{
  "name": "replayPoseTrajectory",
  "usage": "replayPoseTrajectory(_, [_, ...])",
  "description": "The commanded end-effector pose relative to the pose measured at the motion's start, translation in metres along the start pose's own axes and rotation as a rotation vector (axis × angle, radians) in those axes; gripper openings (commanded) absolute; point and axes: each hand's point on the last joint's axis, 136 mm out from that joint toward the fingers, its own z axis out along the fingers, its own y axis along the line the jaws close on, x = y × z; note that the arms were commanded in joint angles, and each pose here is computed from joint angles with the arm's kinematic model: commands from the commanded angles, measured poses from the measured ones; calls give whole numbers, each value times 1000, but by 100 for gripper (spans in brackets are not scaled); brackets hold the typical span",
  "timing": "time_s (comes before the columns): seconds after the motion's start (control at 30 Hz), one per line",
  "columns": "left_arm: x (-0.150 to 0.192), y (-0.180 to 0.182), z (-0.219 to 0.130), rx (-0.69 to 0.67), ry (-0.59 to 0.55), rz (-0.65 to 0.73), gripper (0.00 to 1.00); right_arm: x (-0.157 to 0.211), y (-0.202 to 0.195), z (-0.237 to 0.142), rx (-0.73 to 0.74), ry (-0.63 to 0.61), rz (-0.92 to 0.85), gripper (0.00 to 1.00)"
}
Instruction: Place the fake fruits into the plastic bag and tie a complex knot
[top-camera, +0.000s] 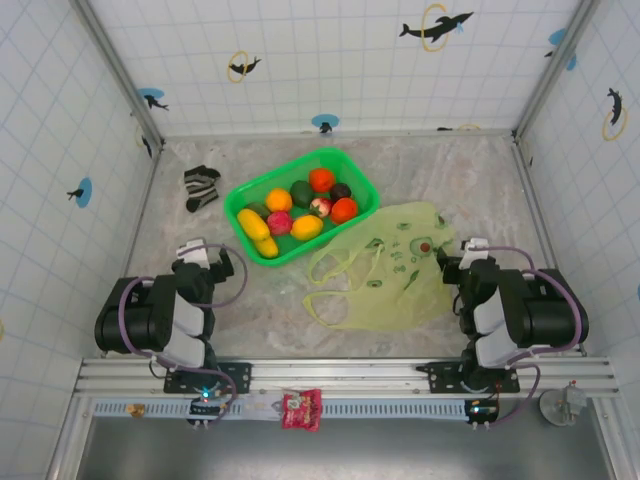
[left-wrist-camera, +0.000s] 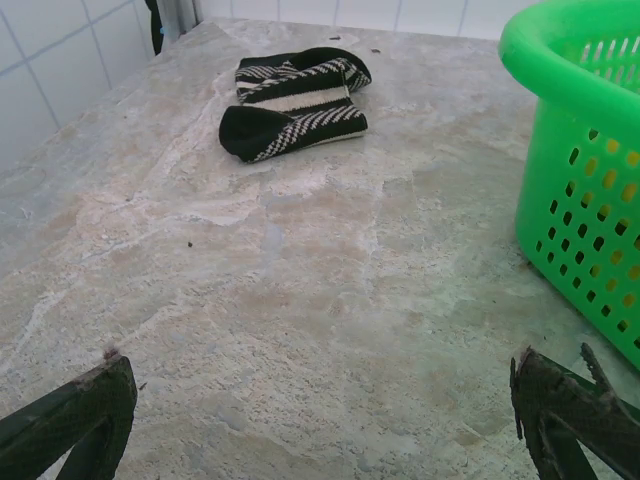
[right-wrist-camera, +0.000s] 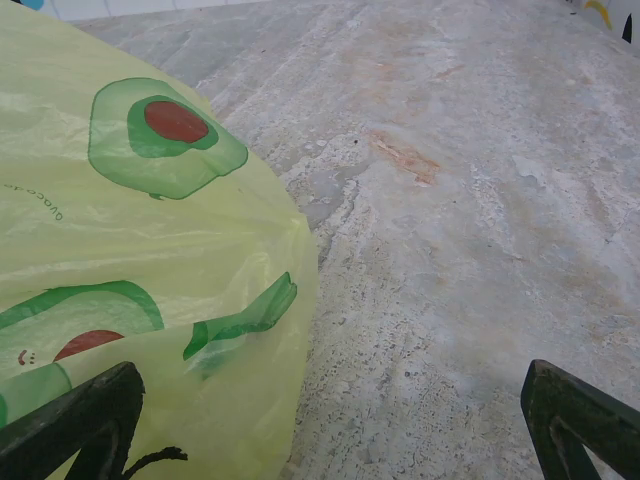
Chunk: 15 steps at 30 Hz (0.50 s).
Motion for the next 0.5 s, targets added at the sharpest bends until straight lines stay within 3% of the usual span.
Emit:
replayPoseTrajectory(0.0, [-3,1,-1,-10,-12,-7,98,-7,-1,1,2,-23,-5,100])
replayPoseTrajectory(0.47, [-3,1,-1,-21,-16,-1,98,-7,0,1,2,-24,-5,100])
